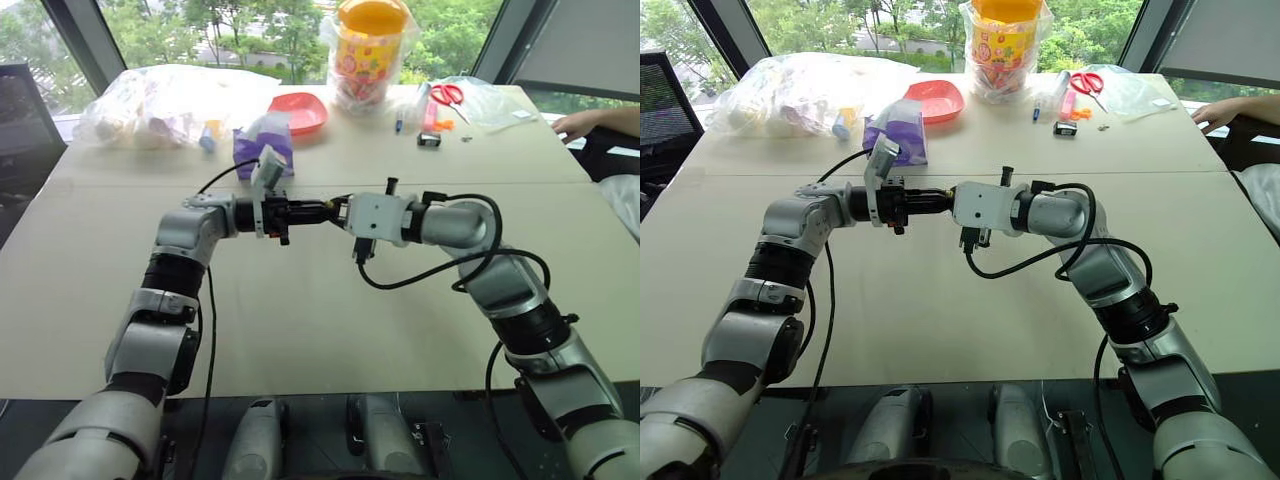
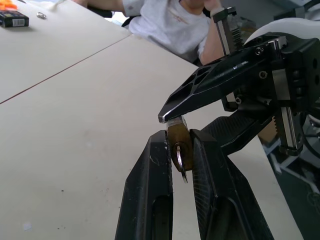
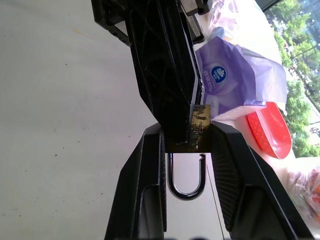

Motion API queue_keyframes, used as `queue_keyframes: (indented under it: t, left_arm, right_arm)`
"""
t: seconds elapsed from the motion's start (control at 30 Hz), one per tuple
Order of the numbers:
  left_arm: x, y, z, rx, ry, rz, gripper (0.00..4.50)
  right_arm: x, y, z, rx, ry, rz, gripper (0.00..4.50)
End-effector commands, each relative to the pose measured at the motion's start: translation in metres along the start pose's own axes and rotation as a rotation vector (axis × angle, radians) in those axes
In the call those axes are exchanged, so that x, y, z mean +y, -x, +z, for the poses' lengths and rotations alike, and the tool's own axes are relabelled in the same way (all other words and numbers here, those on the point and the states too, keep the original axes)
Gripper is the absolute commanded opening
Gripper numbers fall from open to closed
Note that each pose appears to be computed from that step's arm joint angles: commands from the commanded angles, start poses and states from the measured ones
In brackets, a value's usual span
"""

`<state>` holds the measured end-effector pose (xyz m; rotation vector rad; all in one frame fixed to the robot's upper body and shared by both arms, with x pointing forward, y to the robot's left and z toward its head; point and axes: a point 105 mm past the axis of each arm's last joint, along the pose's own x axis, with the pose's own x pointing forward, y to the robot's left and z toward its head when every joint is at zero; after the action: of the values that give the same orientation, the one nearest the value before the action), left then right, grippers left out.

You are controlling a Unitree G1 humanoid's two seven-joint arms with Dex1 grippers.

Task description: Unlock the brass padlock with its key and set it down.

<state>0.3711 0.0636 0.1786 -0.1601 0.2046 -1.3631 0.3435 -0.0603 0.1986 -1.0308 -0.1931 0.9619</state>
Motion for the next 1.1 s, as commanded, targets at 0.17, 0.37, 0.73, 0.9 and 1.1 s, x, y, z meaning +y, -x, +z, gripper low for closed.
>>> queue_keyframes:
  t: [0.17, 0.37, 0.73, 0.9, 1.1]
  left_arm:
    - [-0.005, -0.005, 0.005, 0.015, -0.048, -0.02, 0.01]
    - [-0.001, 0.0, 0.006, 0.01, -0.05, 0.001, 0.01]
    - [-0.009, 0.02, 0.005, 0.001, -0.056, -0.046, 0.01]
    - [-0.02, 0.019, 0.011, 0.002, -0.062, -0.107, 0.01]
    - [-0.029, 0.016, 0.021, -0.013, -0.084, -0.146, 0.01]
  right_arm:
    - [-0.007, 0.004, 0.026, -0.088, 0.05, -0.025, 0.71]
    - [-0.008, 0.008, 0.018, -0.059, 0.038, -0.027, 2.14]
    - [-0.024, 0.04, 0.017, -0.117, -0.447, -0.216, 3.6]
    - [-0.018, 0.037, 0.017, -0.1, -0.466, -0.215, 3.6]
    - [-0.014, 0.034, 0.014, -0.083, -0.463, -0.209, 3.6]
